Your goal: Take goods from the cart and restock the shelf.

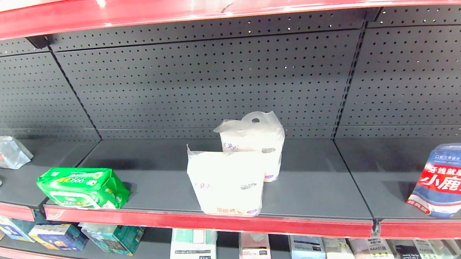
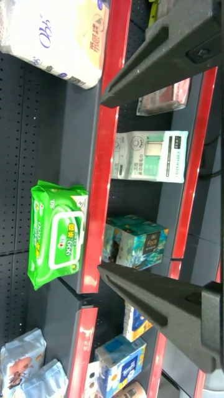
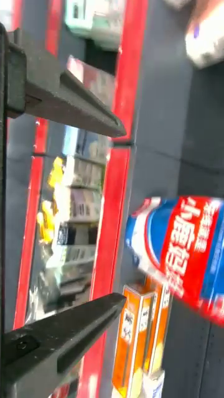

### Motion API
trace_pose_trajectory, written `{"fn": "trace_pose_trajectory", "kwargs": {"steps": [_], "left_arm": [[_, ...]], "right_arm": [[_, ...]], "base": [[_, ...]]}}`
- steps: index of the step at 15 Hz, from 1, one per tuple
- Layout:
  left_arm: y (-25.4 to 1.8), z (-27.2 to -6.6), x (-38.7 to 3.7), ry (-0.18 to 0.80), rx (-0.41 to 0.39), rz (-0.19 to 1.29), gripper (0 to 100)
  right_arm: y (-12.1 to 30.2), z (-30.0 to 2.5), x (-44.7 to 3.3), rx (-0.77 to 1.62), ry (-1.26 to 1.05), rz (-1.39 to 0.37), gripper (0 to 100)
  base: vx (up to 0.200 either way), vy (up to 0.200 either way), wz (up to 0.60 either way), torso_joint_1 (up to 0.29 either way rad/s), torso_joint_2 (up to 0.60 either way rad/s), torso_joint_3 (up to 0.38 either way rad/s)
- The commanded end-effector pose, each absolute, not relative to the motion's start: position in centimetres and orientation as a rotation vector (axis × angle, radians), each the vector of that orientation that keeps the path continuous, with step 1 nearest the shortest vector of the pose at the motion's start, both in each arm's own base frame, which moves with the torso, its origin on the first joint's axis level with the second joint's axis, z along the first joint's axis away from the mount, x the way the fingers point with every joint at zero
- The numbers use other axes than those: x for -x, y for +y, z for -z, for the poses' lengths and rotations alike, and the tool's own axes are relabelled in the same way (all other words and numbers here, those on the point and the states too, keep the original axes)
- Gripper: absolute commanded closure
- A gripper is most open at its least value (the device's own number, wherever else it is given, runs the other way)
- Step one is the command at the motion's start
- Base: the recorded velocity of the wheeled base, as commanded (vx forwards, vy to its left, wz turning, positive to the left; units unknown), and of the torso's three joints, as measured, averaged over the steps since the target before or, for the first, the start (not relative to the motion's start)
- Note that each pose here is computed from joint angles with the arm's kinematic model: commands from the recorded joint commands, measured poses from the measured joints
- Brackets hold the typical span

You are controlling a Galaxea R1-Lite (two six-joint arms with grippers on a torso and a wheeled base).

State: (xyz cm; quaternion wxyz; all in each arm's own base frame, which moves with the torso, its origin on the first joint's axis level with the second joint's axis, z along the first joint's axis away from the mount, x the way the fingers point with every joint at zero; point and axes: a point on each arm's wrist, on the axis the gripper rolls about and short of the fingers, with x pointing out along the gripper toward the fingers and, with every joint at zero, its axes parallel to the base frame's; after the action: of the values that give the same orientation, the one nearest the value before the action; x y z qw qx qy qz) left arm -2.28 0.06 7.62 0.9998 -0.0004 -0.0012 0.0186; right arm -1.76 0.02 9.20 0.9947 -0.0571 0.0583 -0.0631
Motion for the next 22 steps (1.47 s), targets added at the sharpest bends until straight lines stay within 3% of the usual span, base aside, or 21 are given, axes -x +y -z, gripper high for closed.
{"fn": "trace_pose_trajectory", "kwargs": {"steps": [1, 22], "left_arm": [[0.06, -7.63, 2.28, -0.003, 0.002, -0.038, 0], [0.06, -7.63, 2.28, -0.003, 0.0, -0.038, 0]], "right_arm": [[0.06, -8.67, 1.87, 0.104, 0.102, 0.105, 0], [0.02, -7.8, 1.56, 0.003, 0.095, 0.116, 0]], "base": [[0.0, 0.0, 0.0, 0.0, 0.0, 0.0], [0.0, 0.0, 0.0, 0.0, 0.0, 0.0]]}}
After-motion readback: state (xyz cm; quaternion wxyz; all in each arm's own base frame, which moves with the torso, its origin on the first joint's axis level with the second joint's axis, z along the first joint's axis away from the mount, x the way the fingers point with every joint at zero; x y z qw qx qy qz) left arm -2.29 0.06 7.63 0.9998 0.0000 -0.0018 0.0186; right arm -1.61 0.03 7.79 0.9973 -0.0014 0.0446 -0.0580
